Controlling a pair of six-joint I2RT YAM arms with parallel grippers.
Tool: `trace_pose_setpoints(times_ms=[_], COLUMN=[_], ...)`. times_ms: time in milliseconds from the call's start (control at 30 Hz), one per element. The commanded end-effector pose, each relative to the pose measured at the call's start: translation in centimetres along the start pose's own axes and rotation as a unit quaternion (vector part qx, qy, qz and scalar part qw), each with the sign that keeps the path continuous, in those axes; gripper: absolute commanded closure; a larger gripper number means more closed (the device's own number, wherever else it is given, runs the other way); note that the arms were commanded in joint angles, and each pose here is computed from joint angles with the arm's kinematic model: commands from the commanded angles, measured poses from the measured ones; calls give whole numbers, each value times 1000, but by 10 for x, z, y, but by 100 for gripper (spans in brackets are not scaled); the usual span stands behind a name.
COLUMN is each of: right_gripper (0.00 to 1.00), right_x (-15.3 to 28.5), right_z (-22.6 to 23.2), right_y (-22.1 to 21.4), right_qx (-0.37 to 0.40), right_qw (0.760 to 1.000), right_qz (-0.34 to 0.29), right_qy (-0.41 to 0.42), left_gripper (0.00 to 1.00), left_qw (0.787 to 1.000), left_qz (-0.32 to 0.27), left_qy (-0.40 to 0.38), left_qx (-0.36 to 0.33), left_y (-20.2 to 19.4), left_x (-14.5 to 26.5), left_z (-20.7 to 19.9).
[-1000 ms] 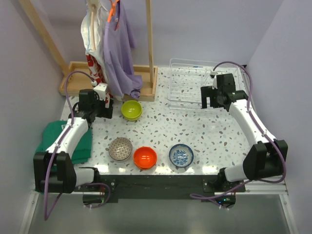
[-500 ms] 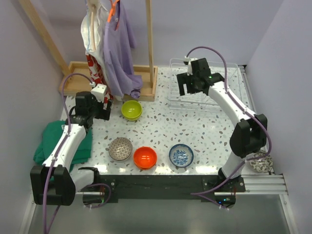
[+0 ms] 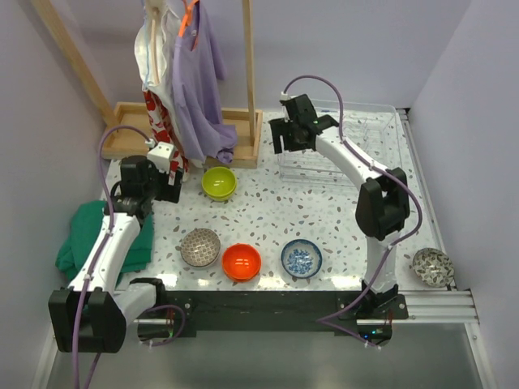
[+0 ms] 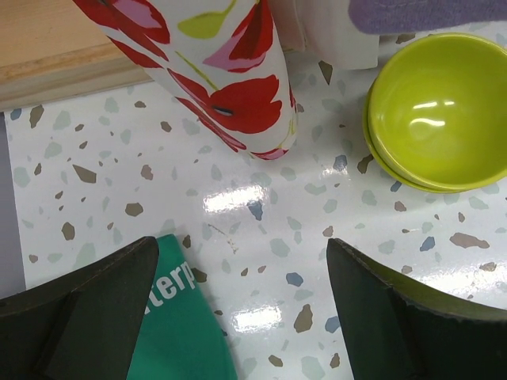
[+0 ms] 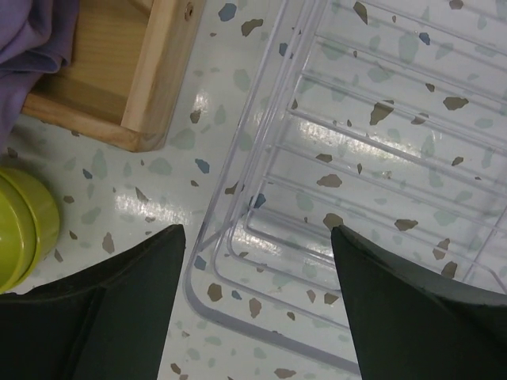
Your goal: Load the bowls into the dish rack
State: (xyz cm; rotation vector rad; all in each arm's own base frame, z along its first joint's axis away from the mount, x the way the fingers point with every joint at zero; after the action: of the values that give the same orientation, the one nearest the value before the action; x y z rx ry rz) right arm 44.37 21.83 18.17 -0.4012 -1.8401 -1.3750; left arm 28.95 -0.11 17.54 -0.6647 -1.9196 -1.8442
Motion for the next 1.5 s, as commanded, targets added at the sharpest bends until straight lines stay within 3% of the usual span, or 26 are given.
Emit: trace_pose_setpoints(times_ms=[0,367,533,767,1133,1367,1467], right_gripper=[25,36,51,60,71,71,78], right_x=[1,-16,-19,-23,-29,-36,-34], right_z=[-2,3,4,7,12,12,14], right_y=[28,20,18,14,5,2,4], right_qx=[-23,-21,-19,-14,-1,5,9], right_qw=[999,999,1000,1000,1000,1000,1000], right_qz=[-39,-25,-20,-15,0,7,4], right_qy=[-12,-10,-9,-5,-3,-9,-11], left_gripper=[8,9,9,9,9,10,10], left_qw=[1000,999,999,999,999,999,998], left_qz=[-12,-9,-9,-7,-10,-17,-16], left_qy=[2,-1,-4,-8,-11,-11,-12], left_qx=[9,31,36,43,47,49,52], left_y=[2,-3,-4,-6,-6,-3,-4], left_x=[4,3,3,2,2,2,3], left_z=[7,10,11,10,9,10,10])
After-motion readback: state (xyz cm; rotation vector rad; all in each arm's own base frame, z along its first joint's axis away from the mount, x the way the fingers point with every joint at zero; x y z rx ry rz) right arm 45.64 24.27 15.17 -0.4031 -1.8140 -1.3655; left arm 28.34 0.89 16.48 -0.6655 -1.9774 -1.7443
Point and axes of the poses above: each gripper's point midway between its finger pads, its own x axis back along the fingers, its own z axis along the line the jaws close on, y = z × x, the point moved 4 cm from there along x, back along the fingers, and after that the axes turned 14 degrees about x, right-handed, at the moved point
